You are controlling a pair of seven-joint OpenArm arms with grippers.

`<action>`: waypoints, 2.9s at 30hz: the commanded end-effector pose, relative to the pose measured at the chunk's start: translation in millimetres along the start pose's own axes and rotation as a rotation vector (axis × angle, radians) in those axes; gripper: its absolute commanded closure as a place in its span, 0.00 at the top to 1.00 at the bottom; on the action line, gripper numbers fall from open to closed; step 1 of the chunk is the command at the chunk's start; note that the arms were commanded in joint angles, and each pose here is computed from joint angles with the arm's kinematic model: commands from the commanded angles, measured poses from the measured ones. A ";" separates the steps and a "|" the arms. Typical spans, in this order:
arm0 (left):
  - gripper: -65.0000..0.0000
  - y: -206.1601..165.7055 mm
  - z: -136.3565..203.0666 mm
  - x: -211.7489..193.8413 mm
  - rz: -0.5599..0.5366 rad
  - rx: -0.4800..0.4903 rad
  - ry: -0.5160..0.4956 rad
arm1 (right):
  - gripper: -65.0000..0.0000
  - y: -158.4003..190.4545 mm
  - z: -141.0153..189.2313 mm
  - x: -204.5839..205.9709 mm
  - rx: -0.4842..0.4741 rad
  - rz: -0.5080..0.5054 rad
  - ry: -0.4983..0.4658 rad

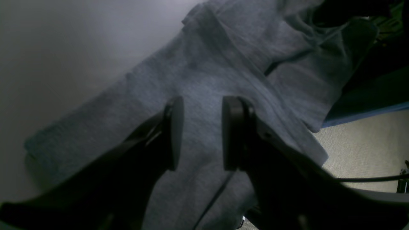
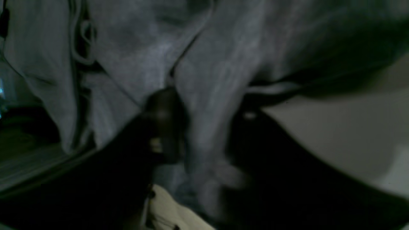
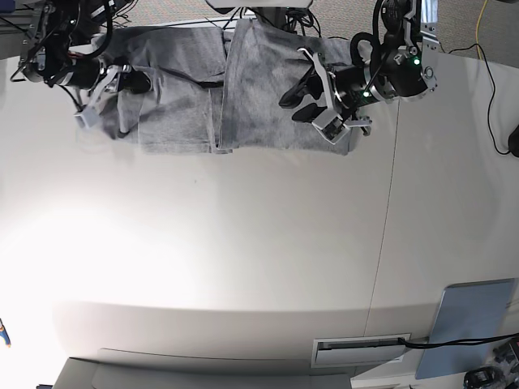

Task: Fold the T-shirt properly
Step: 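Grasp the shirt end with the right gripper and fold it over, then release the folded bundle and raise the right gripper away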

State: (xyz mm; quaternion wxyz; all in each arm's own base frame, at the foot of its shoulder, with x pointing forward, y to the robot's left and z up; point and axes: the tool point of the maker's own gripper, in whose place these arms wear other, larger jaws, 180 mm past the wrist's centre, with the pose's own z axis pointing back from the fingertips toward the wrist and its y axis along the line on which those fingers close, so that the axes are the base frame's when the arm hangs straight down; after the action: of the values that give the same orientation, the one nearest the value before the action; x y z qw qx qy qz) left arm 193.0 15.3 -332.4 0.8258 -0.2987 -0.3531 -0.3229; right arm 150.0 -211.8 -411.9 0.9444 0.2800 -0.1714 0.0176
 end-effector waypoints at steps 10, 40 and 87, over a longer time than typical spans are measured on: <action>0.33 2.8 2.2 5.2 -0.029 0.023 -0.011 | 0.00 -42.0 26.1 41.4 -0.201 0.054 -0.127; 0.33 25.0 -27.0 -42.5 0.182 0.035 -0.024 | 0.00 158.1 -3.4 96.5 -0.178 0.480 -0.320; 0.33 79.5 14.5 -49.5 0.234 0.191 -0.049 | 0.46 174.2 -6.8 45.2 0.014 0.517 -0.174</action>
State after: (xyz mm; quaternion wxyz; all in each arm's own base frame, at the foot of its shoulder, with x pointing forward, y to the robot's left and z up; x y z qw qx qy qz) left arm 213.8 92.3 -394.2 0.8838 -0.2592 -0.3452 -0.1803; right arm 169.5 -68.0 -319.8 0.8968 0.2261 -0.3012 0.2324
